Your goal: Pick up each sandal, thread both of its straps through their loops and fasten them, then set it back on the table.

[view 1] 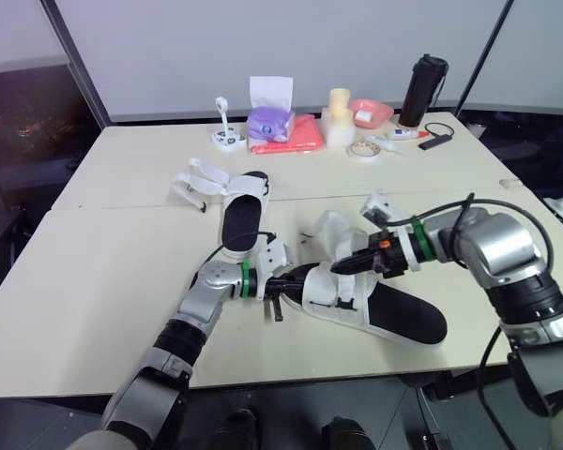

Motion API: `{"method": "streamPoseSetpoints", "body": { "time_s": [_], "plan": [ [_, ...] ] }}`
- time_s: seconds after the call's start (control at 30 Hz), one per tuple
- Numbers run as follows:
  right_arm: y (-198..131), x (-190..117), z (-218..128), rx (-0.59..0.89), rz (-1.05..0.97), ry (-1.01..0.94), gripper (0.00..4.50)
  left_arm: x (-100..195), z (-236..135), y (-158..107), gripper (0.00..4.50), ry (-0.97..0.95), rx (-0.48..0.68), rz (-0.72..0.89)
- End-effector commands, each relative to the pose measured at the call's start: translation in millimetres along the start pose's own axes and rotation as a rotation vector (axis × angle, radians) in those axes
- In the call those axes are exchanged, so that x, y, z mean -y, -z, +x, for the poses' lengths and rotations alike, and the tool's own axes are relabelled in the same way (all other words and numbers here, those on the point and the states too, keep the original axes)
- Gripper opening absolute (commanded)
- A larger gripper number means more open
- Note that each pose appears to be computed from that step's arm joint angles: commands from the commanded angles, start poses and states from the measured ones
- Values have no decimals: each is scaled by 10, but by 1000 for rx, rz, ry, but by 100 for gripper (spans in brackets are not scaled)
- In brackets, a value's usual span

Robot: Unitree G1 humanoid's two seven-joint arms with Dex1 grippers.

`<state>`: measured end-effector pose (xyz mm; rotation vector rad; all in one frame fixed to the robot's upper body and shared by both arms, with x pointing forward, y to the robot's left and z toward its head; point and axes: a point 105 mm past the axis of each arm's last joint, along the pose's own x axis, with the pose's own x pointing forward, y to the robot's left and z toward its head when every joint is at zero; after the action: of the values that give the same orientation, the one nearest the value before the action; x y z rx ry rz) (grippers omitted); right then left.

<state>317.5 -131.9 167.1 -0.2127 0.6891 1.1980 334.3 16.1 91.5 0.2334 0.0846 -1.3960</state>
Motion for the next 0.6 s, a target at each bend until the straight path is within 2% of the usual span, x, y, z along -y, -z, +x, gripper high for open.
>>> {"method": "streamPoseSetpoints", "body": {
  "time_s": [0.03, 0.4, 0.6],
  "plan": [
    [-13, -70, -25, -7, -40, -22, 1, 51, 15, 96, 0, 15, -33, -11],
    [115, -233, 19, -37, -70, -48, 1, 36, 13, 92, 0, 14, -35, -10],
    [63, -353, 66, 14, -38, -85, 1, 28, 15, 85, 0, 14, -34, -8]
  ]
}}
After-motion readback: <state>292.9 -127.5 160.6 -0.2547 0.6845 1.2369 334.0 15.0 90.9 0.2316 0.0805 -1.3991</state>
